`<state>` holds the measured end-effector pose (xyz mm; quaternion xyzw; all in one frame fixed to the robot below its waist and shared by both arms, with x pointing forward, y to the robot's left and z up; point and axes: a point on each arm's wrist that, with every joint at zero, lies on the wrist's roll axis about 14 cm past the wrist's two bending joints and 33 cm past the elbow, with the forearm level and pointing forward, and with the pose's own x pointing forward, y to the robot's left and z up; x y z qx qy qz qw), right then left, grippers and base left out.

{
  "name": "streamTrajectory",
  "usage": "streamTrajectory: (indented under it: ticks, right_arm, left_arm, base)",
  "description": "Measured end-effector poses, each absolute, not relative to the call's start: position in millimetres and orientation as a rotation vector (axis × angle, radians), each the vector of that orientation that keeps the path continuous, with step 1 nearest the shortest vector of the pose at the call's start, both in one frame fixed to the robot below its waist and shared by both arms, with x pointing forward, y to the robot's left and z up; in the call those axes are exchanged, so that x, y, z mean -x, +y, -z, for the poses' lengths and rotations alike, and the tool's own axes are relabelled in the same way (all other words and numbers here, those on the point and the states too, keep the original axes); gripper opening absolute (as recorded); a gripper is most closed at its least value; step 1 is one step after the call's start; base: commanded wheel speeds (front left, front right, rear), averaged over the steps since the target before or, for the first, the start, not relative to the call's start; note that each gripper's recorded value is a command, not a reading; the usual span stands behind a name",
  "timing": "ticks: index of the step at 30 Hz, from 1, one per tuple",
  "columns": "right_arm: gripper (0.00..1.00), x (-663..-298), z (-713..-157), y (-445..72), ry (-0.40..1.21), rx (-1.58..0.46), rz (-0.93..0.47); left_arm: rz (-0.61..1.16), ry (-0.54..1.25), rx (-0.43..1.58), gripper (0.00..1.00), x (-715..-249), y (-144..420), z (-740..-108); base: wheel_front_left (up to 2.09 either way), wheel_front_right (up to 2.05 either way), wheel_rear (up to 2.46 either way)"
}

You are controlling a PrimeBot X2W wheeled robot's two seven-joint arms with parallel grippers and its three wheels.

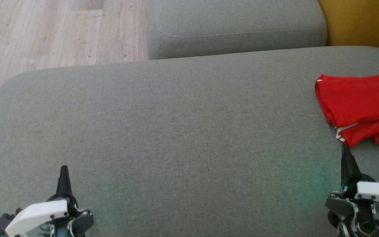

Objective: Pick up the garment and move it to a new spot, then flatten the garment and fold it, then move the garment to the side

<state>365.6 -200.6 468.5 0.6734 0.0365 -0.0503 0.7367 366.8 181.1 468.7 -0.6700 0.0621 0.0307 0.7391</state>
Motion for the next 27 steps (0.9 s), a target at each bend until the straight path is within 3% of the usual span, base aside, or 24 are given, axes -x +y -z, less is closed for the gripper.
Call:
streamTrajectory:
  ticks: [9,27]
  right_arm:
    - [0.00,-373.3,-477.4,-203.9,0.049,-1.581,0.097]
    - [0.00,-373.1,-477.2,-205.7,0.048,-1.586,0.098]
  left_arm:
    - [-0.052,0.098,1.575,0.00,-373.7,186.7,-476.6]
    - [-0.052,0.092,1.578,0.00,-374.8,187.7,-477.9]
  base:
    - [0.00,0.00,0.00]
    - [0.00,0.00,0.00]
